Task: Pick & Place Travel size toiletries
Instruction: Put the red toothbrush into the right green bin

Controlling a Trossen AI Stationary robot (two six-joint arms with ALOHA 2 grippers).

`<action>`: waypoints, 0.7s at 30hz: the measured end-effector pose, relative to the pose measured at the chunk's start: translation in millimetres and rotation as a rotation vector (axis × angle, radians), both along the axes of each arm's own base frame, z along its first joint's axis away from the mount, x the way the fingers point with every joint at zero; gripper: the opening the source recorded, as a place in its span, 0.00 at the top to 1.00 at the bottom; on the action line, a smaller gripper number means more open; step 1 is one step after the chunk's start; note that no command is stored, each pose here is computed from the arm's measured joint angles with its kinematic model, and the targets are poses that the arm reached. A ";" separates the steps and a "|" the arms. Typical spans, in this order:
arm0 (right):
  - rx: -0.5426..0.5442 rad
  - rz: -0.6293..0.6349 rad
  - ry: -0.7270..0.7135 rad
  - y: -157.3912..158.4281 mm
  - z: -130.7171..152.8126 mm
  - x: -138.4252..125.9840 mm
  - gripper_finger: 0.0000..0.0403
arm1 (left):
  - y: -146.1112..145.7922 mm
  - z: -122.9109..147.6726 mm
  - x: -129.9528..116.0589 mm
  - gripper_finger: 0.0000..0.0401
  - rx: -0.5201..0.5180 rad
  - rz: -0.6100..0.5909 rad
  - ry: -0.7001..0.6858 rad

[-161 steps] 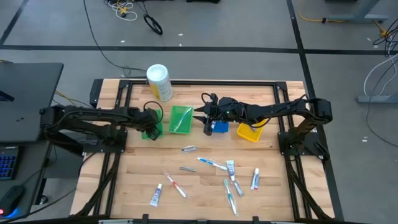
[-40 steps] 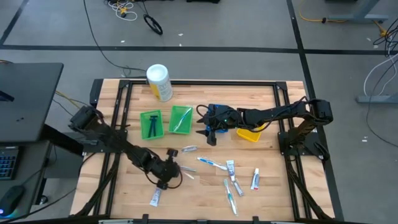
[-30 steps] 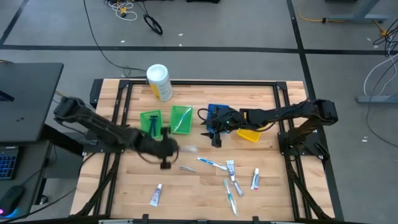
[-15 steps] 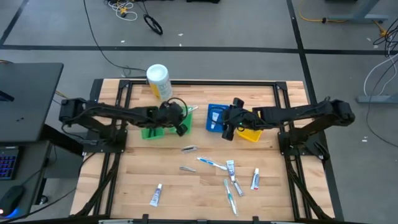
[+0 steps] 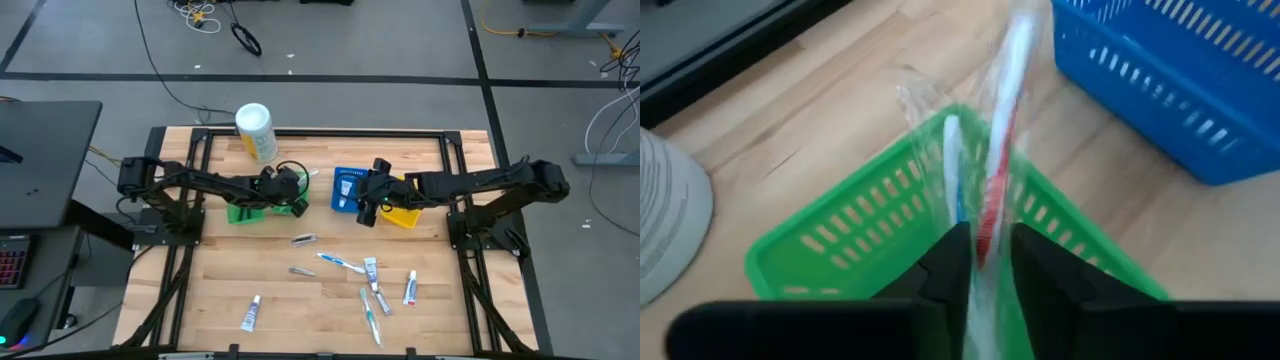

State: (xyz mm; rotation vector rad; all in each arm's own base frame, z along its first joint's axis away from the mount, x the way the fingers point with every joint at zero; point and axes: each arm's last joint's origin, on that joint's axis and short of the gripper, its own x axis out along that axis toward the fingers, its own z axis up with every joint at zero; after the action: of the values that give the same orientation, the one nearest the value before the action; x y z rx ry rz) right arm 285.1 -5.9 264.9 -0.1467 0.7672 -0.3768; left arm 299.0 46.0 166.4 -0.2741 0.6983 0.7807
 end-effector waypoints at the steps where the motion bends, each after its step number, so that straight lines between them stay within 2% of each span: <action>1: 0.002 0.000 -0.001 0.0 0.0 0.0 0.41 | 0.1 0.0 -0.1 0.76 -0.004 0.012 -0.007; 5: 0.057 0.008 -0.013 1.2 -0.3 0.4 0.41 | 3.8 -0.5 -1.5 0.68 -0.013 0.046 -0.011; 11: 0.071 0.004 -0.018 1.6 -0.4 0.4 0.41 | 11.9 -1.7 -4.3 0.59 -0.019 0.069 0.008; 16: 0.082 -0.007 -0.024 1.6 -0.4 0.4 0.41 | 10.5 -1.8 -1.5 0.57 -0.128 -0.013 -0.026; 21: 0.082 -0.007 -0.024 1.5 -0.4 0.4 0.41 | 11.3 -6.6 -2.8 0.59 -0.140 -0.009 0.009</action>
State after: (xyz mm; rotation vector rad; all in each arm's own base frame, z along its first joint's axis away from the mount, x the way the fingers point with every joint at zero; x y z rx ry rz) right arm 285.5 -4.4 264.5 -0.0625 0.7588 -0.3528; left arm 296.2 57.3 159.9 -0.3945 0.7637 0.7254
